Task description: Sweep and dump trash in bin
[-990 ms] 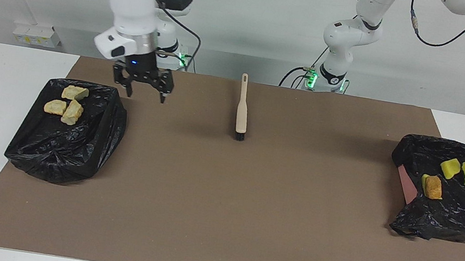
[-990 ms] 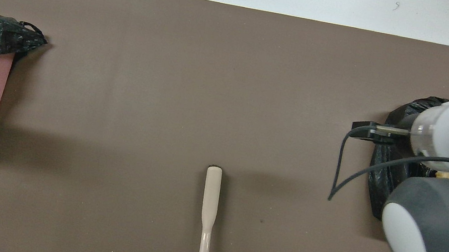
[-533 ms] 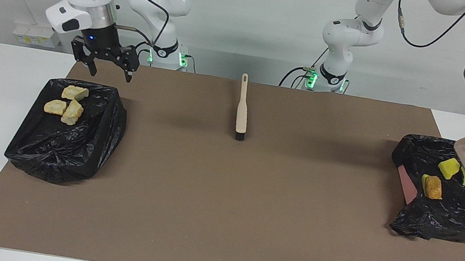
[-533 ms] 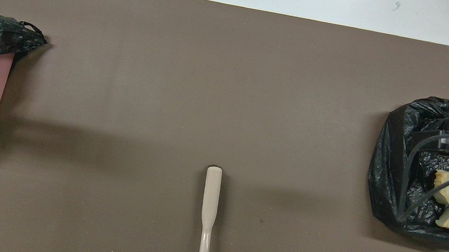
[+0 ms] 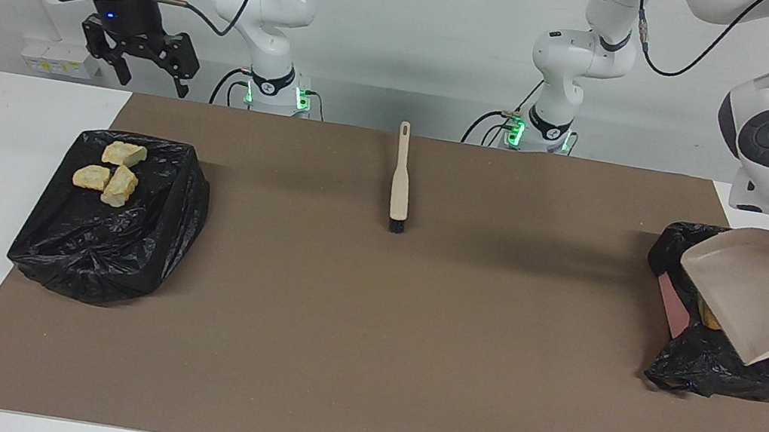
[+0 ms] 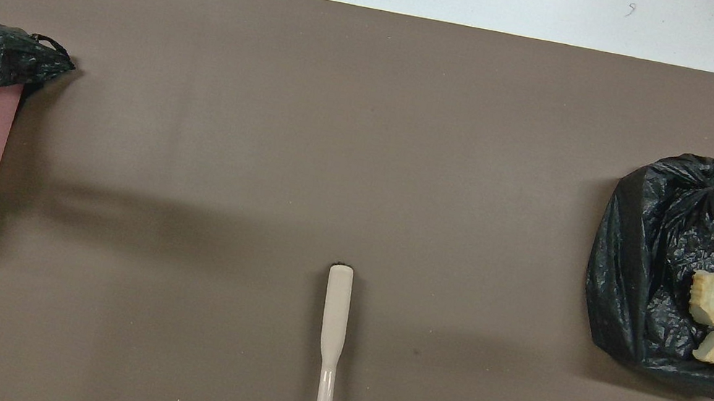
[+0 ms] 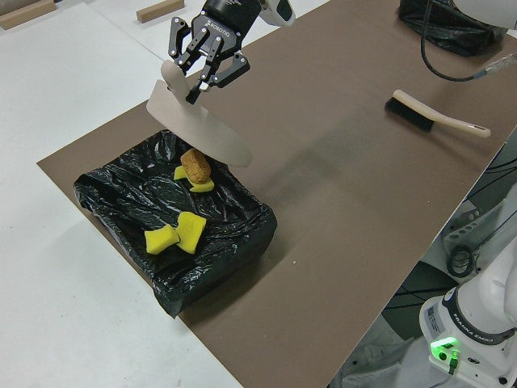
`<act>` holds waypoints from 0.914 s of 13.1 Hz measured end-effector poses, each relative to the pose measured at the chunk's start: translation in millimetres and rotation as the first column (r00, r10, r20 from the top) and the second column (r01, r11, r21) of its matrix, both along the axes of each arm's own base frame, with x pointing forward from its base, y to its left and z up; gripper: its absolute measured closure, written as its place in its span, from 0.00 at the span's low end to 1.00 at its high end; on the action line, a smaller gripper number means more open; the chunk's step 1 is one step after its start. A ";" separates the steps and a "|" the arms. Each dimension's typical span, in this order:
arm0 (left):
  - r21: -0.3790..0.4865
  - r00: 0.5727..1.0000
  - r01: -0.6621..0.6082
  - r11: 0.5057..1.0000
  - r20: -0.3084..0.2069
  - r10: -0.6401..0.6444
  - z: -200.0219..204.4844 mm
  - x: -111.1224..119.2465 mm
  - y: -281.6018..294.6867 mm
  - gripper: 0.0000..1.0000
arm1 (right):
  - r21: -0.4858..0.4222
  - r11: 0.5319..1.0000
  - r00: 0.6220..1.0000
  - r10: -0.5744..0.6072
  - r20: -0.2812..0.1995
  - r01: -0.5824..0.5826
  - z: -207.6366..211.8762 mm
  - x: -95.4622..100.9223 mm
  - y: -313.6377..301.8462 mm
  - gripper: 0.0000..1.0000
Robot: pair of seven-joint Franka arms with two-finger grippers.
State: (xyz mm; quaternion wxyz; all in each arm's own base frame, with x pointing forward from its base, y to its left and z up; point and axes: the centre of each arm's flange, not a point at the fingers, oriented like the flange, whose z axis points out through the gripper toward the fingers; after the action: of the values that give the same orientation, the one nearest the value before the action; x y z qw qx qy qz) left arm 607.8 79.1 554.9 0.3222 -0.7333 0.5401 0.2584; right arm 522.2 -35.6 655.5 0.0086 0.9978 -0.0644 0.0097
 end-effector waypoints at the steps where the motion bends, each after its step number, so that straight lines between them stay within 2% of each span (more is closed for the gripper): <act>1: -0.051 0.998 -0.045 0.998 0.036 0.047 -4.3 -0.8 -5.3 0.69 | 0.001 1.000 1.000 -0.011 0.000 0.011 -0.2 -0.3 -5.6 0.00; 4: -0.214 0.969 -0.186 0.959 0.124 0.216 -15.7 -3.8 -28.9 0.69 | 0.000 1.000 1.000 -0.011 0.000 0.011 -0.2 -0.3 -6.0 0.00; 6: -0.340 0.923 -0.287 0.895 0.153 0.354 -22.6 -6.6 -54.7 0.69 | 0.000 1.000 1.000 -0.012 -0.001 0.012 -0.4 -0.3 -6.7 0.00; 8: -0.458 0.867 -0.366 0.810 0.149 0.476 -27.4 -9.1 -86.4 0.69 | 0.001 1.000 1.000 -0.015 -0.001 0.015 -0.4 -0.4 -8.3 0.00; 10: -0.534 0.794 -0.437 0.724 0.149 0.589 -28.3 -13.3 -123.2 0.69 | 0.008 1.000 1.000 -0.028 0.000 0.028 -0.7 -0.9 -15.9 0.00; 12: -0.597 0.719 -0.496 0.630 0.124 0.684 -28.7 -19.4 -165.0 0.69 | 0.012 0.999 0.999 -0.033 0.001 0.033 -0.7 -1.1 -19.7 0.00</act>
State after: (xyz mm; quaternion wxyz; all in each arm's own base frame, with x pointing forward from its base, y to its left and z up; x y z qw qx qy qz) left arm 588.4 -85.9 526.2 0.0927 -0.9619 0.2496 0.0629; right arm 521.2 -55.3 654.8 0.0026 0.9967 -0.0810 0.0096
